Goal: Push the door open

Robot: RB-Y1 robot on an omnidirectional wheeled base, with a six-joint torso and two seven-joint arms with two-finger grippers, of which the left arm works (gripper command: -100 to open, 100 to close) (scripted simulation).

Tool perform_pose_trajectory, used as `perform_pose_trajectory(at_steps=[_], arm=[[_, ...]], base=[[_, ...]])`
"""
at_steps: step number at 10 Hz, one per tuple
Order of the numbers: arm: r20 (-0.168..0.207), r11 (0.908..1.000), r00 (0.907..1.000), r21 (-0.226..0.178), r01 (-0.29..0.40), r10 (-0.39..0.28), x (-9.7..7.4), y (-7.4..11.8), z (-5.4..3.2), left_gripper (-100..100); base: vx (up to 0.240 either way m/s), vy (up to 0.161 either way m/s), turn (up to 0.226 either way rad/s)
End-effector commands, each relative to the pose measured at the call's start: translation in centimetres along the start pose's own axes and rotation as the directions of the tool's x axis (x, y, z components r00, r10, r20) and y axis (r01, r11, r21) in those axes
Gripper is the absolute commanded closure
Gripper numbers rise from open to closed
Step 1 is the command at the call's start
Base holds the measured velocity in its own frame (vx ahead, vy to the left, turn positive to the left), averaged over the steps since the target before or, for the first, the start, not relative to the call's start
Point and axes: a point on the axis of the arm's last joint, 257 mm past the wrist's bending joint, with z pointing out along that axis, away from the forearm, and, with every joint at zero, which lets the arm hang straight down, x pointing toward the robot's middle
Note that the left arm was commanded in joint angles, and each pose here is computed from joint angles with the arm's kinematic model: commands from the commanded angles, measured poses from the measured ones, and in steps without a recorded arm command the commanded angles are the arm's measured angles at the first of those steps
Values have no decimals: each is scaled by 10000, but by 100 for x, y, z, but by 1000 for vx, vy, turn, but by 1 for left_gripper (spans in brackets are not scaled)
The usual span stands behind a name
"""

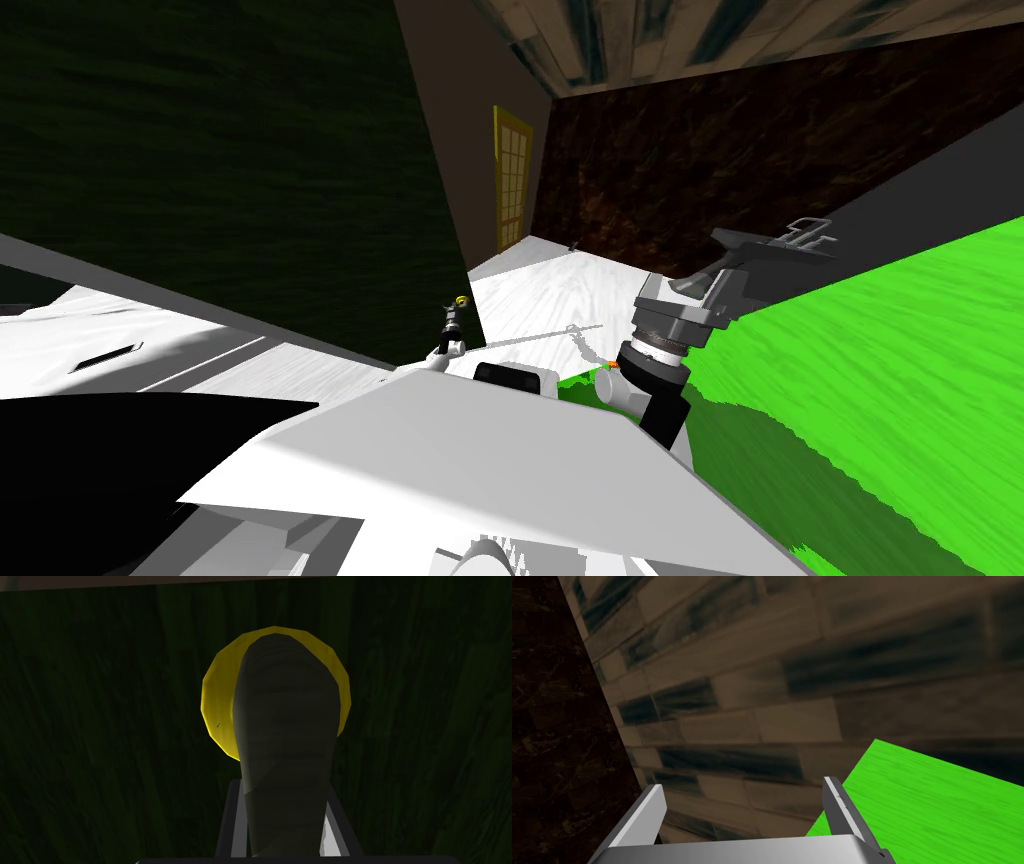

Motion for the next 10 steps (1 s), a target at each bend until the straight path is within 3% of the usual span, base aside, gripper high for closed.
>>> perform_pose_trajectory(at_steps=[1,7,8,9,10], arm=[[266,10000,9996,88,-34,32,-135,-30,38,100],[1123,9999,9936,40,97,-101,-433,-5,9,100],[1060,10000,9943,-51,63,-58,-424,20,-8,100],[1389,10000,9903,22,13,-16,-591,-6,1,100],[1457,10000,9893,27,7,-11,-623,-9,0,100]], base=[[185,-24,55],[189,-27,50],[85,-11,33],[129,6,37],[197,3,30]])
